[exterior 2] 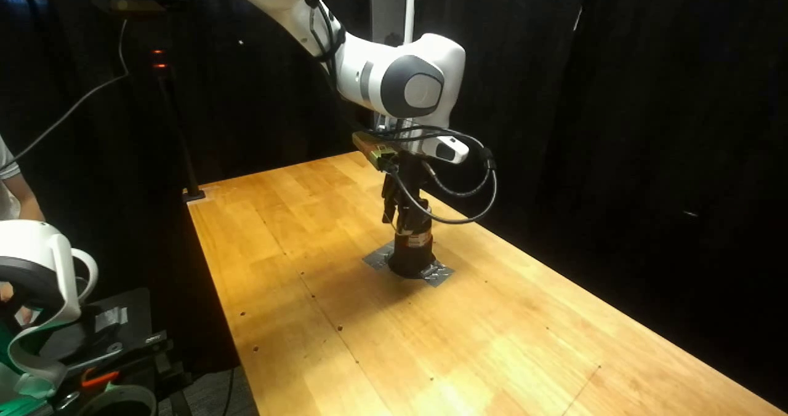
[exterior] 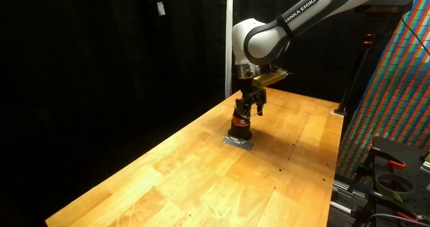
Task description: Put the rubber band on the jar.
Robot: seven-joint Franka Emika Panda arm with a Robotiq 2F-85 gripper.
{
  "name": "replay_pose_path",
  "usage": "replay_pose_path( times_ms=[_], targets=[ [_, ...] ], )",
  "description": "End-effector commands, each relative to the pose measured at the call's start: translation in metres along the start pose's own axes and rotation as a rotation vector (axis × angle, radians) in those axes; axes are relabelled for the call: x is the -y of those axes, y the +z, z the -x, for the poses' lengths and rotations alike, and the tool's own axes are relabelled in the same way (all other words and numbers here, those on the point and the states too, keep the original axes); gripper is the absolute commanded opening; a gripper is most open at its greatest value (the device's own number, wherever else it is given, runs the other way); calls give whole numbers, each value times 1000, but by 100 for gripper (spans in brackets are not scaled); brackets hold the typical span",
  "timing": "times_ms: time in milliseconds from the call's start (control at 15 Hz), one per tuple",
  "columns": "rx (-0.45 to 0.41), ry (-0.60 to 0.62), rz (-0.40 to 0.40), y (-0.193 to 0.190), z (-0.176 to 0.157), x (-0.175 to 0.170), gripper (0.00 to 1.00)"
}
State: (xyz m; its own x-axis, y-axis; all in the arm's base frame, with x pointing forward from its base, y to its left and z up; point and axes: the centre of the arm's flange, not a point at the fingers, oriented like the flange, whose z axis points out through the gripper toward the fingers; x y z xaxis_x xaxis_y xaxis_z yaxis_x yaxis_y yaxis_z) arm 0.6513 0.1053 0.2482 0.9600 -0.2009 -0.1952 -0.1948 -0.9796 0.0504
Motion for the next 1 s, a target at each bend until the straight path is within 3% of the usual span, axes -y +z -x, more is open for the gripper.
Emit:
replay_pose_path(
  times_ms=[0, 333, 600, 667, 933],
  targets=[
    [-25, 2, -27, -1, 30, -11, 49],
    [-143, 0, -58, -3, 57, -19, 11],
    [-248, -1, -105, -2, 72, -23, 4],
    [-279, -1, -115, -1, 76, -23, 9],
    [-347, -3, -144, 5, 87, -27, 11]
  ],
)
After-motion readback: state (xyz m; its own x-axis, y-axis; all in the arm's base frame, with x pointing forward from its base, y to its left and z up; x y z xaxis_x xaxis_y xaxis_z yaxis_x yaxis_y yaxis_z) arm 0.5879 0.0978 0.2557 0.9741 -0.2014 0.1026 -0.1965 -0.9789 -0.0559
